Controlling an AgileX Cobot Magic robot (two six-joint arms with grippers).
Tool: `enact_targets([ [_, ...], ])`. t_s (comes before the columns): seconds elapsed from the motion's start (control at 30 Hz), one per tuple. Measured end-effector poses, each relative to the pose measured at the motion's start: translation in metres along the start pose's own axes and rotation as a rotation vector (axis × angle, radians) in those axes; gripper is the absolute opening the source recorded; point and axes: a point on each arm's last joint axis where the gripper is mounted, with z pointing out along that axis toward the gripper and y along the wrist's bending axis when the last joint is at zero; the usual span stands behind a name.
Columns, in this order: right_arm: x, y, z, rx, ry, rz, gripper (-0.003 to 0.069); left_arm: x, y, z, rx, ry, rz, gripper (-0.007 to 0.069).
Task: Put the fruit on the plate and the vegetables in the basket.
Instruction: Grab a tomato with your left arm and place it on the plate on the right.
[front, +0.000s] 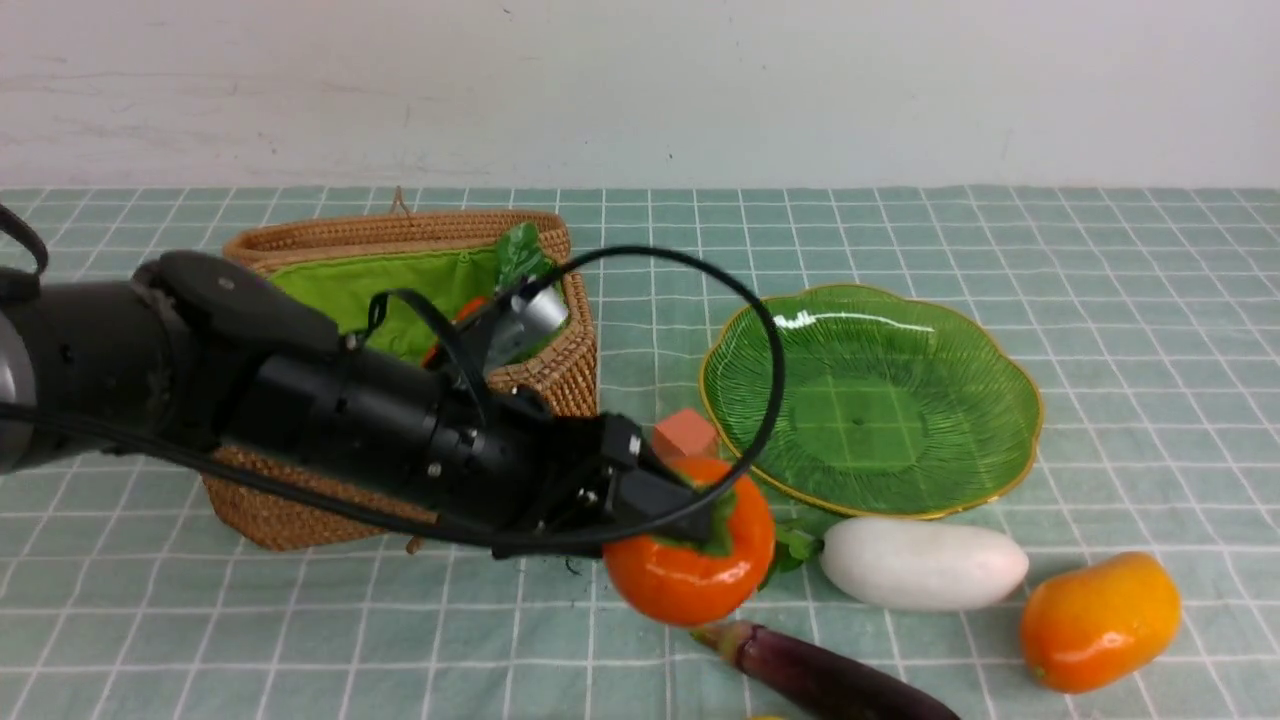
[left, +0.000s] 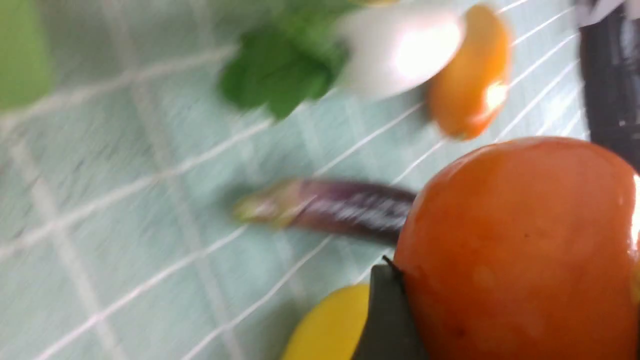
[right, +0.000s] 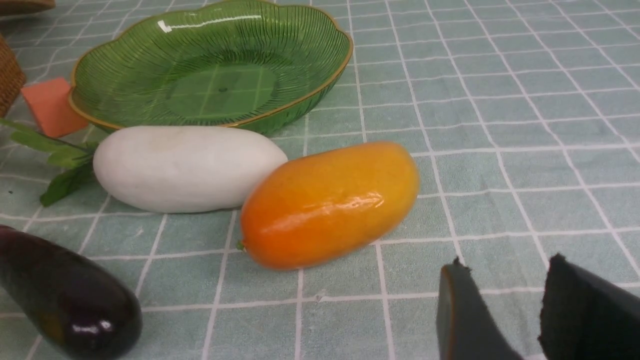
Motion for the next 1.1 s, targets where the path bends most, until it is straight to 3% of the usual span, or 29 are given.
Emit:
enact_targets([
  [0.23,0.000,0.000,0.000,0.000,0.000,0.000,0.0244,-0.045,-0.028,-0.006,0.067,-0.070,0.022,0.0479],
  [0.43,0.000,0.000,0.000,0.000,0.000,0.000,0.0244,-0.075,-0.035,0.028,0.055,-0.027,0.051,0.0479],
  [0.8,0.000,0.000,0.000,0.000,0.000,0.000,0.0244,-0.130,-0.020,0.119,-0.134,-0.031,0.050,0.0479],
  [1.1,0.000,0.000,0.000,0.000,0.000,0.000,0.0244,-0.129,0.002,0.157,-0.321,-0.063,0.004,0.0479],
])
